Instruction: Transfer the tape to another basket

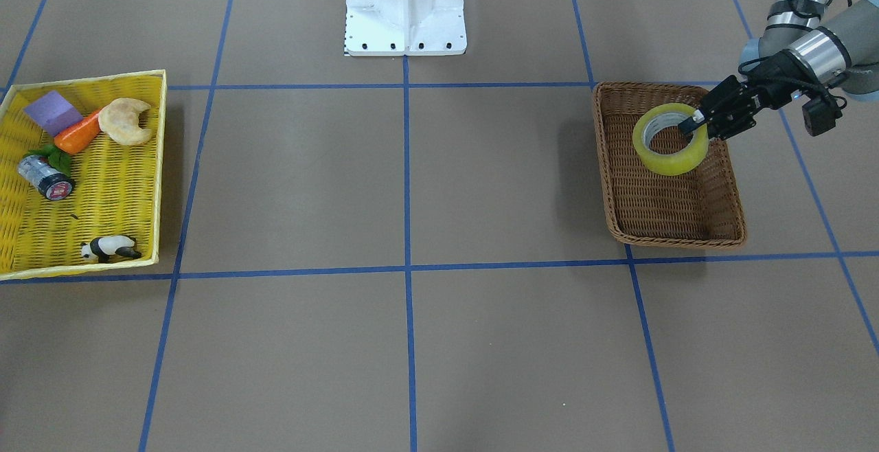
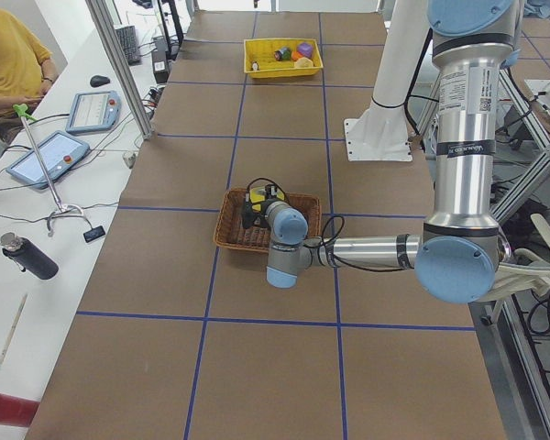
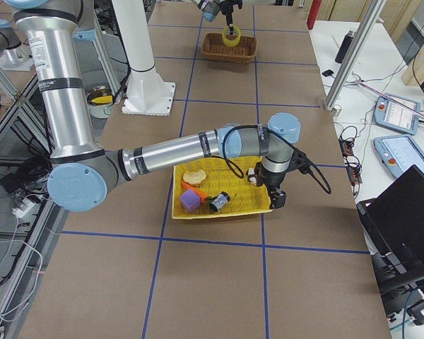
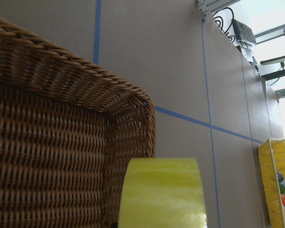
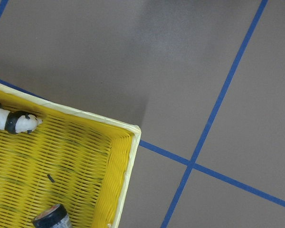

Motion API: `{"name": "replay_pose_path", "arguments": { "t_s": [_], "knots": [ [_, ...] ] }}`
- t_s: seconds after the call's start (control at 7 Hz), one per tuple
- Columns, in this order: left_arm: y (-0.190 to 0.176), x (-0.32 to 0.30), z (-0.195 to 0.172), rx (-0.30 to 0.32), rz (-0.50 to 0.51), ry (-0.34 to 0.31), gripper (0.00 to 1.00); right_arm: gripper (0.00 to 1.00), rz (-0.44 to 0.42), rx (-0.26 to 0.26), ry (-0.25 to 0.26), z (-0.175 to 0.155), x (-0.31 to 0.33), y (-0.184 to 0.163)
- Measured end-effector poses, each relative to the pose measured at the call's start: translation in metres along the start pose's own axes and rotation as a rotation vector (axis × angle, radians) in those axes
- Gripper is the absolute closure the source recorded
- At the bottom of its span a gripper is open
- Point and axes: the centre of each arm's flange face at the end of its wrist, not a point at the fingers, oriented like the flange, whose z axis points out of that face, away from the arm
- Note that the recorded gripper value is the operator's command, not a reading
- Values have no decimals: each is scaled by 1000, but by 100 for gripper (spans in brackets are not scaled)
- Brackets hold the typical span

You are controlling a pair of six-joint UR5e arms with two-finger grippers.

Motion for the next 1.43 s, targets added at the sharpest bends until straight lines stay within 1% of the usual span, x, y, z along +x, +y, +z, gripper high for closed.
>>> {"name": "replay_pose_path", "arguments": {
  "t_s": [0.14, 0.29, 0.43, 0.57, 1.0, 1.14, 1.29, 1.43],
  "knots": [
    [-1, -12, 1, 2, 7, -11, 72, 0, 1, -2, 2, 1, 1, 1],
    [-2, -26, 2, 2, 24, -29, 56, 0, 1, -3, 3, 1, 1, 1],
    [-2, -36, 3, -1, 38, -43, 10, 0, 2, -4, 3, 2, 1, 1],
    [-2, -40, 2, -3, 44, -50, 2, 0, 2, -4, 4, 2, 1, 1],
    [-3, -43, -2, 2, 54, -55, 2, 0, 5, -2, 5, 0, 0, 0],
    [-6, -43, -6, 14, 68, -58, 2, 0, 6, -1, 5, 0, 0, 0],
    [-15, -41, -18, 31, 79, -61, 2, 0, 7, 0, 5, 0, 0, 0],
    [-29, -38, -38, 43, 82, -65, 2, 0, 8, 1, 5, -1, 0, 0]
  ]
}}
